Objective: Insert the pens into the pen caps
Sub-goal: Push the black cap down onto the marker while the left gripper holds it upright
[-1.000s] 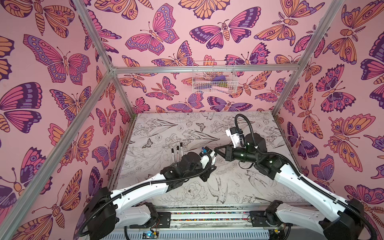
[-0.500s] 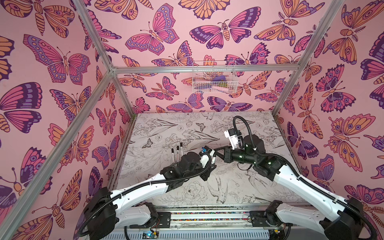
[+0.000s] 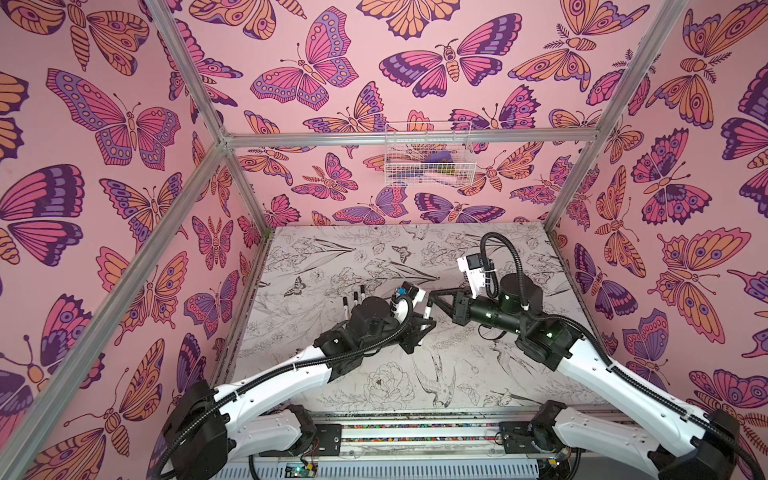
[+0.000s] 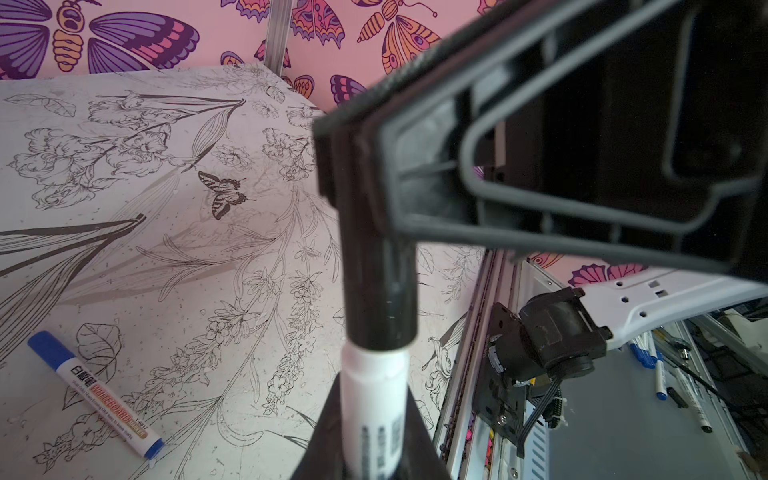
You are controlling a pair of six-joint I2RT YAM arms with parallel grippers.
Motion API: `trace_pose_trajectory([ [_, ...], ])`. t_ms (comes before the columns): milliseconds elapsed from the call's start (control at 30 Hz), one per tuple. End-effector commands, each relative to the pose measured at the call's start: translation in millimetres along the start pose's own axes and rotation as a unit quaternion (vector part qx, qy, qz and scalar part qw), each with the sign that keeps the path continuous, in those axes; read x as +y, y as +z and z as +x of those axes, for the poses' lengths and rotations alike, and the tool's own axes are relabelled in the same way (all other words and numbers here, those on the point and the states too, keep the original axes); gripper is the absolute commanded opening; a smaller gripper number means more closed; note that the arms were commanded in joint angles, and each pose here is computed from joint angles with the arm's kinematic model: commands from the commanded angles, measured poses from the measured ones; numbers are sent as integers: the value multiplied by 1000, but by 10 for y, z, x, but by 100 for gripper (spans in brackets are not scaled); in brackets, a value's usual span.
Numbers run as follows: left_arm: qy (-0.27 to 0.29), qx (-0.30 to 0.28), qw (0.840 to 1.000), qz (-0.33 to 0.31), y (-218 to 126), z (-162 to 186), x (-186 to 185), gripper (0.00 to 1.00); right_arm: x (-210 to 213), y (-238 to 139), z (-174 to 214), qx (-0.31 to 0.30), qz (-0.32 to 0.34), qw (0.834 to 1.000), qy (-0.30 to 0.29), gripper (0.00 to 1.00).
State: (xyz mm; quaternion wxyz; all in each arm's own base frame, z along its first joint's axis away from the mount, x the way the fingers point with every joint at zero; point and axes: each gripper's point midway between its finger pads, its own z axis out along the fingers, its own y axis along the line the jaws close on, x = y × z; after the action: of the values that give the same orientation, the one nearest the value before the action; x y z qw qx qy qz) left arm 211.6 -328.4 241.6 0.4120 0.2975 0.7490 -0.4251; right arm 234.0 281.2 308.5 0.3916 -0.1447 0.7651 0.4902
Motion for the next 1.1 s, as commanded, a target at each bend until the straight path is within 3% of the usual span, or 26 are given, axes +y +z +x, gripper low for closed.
trace_pose_trajectory([
  [0,17,-62,998,-24,-106,-456,64,0,139,-30,339,70,-40,997,-1,1],
  [300,36,-46,997,-42,-82,-412,117,0,374,11,681,147,-70,986,-42,2],
  [633,58,-107,990,-73,-231,-619,164,0,399,-93,614,123,-62,989,-50,2],
  [933,184,-151,966,-97,-272,-701,-5,0,601,-226,681,161,-106,978,-76,2],
  [1067,197,-166,962,-90,-259,-698,-56,0,640,-278,721,184,-112,972,-96,4],
])
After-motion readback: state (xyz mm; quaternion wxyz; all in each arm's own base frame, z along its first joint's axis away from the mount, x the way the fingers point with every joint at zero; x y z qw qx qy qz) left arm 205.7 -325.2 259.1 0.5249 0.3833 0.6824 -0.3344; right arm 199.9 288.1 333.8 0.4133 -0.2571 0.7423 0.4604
